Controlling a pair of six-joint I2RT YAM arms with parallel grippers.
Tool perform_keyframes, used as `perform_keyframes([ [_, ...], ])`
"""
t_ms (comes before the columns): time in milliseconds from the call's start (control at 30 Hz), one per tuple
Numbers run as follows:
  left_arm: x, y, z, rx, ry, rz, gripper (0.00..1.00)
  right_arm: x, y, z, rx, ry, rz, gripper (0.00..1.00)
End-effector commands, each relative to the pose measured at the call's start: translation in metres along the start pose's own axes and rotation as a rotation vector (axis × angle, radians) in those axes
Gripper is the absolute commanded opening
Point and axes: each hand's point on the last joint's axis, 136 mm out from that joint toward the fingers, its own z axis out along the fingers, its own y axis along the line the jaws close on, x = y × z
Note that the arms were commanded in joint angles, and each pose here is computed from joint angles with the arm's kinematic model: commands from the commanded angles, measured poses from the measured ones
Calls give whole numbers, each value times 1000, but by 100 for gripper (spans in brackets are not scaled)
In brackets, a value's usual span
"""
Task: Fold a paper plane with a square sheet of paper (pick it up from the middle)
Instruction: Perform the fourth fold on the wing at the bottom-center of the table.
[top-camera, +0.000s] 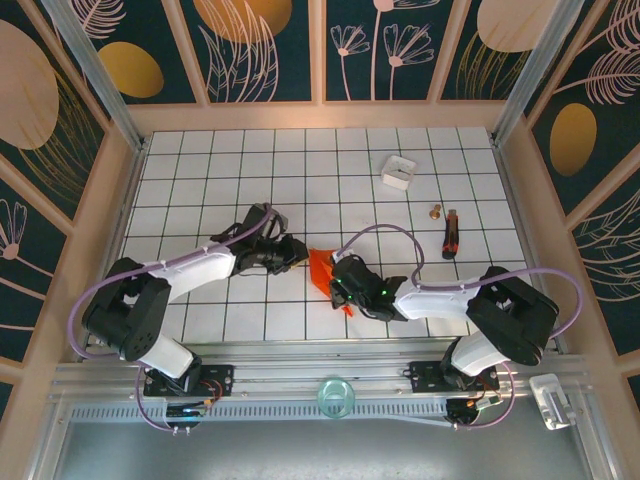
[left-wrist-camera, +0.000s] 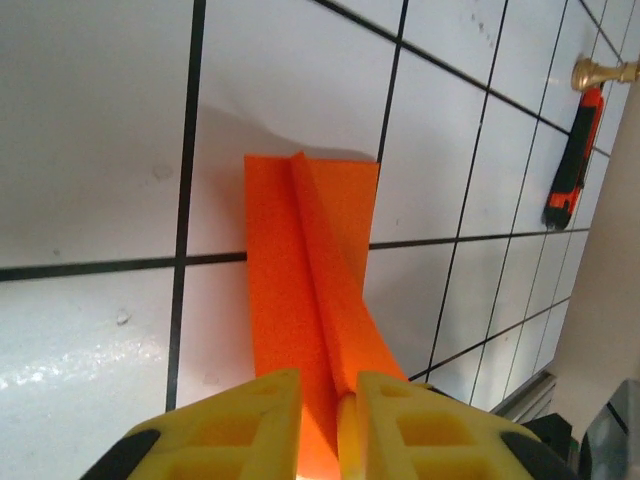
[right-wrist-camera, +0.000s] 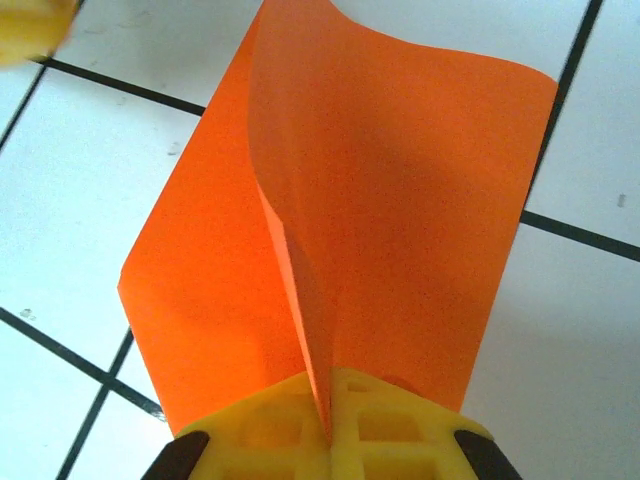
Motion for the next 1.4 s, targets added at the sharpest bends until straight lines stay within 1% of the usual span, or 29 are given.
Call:
perform_keyframes([
  [0,13,-12,1,52,22,-89,17,1,3,3,-43,-4,31,0],
  [167,29,-10,18,58,76,-88,8,6,3,4,-82,-1,96,0],
  [267,30,-9,21,64,81,-94,5,8,2,4,-88,5,119,0],
  [467,37,11,27,52,85,-145,2,15,1,5,-130,12,200,0],
  [600,40,16,28,59,82,-161,1,20,4,3,-180,25,254,0],
  [833,38,11,26,84,68,-157,2,25,-1,-1,-225,27,339,0],
  [1100,41,10,31,98,78,-151,0,21,-8,-7,-295,11,440,0],
  [1367,39,11,33,108,70,-156,0,10,-3,-10,-368,1,499,0],
])
